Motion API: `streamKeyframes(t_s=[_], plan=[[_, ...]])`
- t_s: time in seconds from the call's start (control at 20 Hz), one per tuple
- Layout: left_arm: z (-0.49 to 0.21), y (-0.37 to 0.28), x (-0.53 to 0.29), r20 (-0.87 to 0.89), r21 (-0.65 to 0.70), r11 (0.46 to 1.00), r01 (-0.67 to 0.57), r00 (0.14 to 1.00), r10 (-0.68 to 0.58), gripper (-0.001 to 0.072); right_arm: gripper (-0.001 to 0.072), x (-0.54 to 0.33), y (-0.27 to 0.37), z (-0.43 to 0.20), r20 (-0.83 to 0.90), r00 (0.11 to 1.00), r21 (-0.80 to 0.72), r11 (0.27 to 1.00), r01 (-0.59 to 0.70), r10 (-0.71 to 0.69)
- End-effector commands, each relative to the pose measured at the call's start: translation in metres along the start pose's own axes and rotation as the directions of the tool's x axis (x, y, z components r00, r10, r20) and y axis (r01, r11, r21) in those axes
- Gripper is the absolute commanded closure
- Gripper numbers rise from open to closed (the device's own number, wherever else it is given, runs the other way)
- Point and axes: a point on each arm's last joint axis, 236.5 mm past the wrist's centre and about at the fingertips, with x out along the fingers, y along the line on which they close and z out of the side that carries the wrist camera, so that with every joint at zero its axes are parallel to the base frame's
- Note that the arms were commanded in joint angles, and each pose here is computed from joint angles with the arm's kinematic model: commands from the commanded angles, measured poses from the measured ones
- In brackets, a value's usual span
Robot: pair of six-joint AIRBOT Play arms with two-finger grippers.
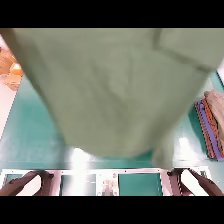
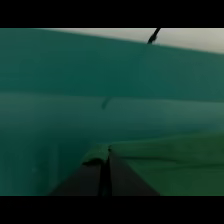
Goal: Fold the shirts.
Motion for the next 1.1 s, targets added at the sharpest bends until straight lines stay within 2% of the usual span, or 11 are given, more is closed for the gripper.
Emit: streamKeyframes(t_s=[0.0,0.15,0.25,0.45,0.7,0.85,1.05], plan=[[-0.099,0.059,0.095,-0.266,-0.076,0.997,-0.029,0.964,0.008,0.0682,0.0695,0.074,-0.103,-0.167,-0.283,0.945,0.121,0.972,0.204,-0.163],[-0.150,0.074,0.159,-0.376,-0.129,0.992,-0.014,0.926,-0.036,0.0682,0.0696,0.120,-0.155,-0.264,-0.455,0.870,0.168,0.940,0.296,-0.192],[-0.164,0.082,0.193,-0.372,-0.137,0.990,-0.033,0.928,-0.021,0.0682,0.0696,0.145,-0.186,-0.293,-0.493,0.846,0.211,0.916,0.341,-0.201],[-0.163,0.094,0.221,-0.315,-0.170,0.983,-0.062,0.949,0.005,0.0682,0.0697,0.187,-0.222,-0.260,-0.423,0.882,0.248,0.910,0.332,-0.206],[-0.138,0.091,0.220,-0.263,-0.165,0.985,-0.050,0.965,0.005,0.0682,0.0697,0.199,-0.217,-0.201,-0.346,0.922,0.239,0.934,0.266,-0.174],[-0.155,0.088,0.211,-0.356,-0.165,0.984,-0.063,0.935,0.000,0.0682,0.0698,0.176,-0.222,-0.215,-0.444,0.888,0.256,0.934,0.251,-0.117],[-0.189,0.081,0.197,-0.491,-0.167,0.984,-0.062,0.871,-0.029,0.0682,0.0700,0.124,-0.242,-0.258,-0.620,0.771,0.224,0.910,0.350,-0.144]])
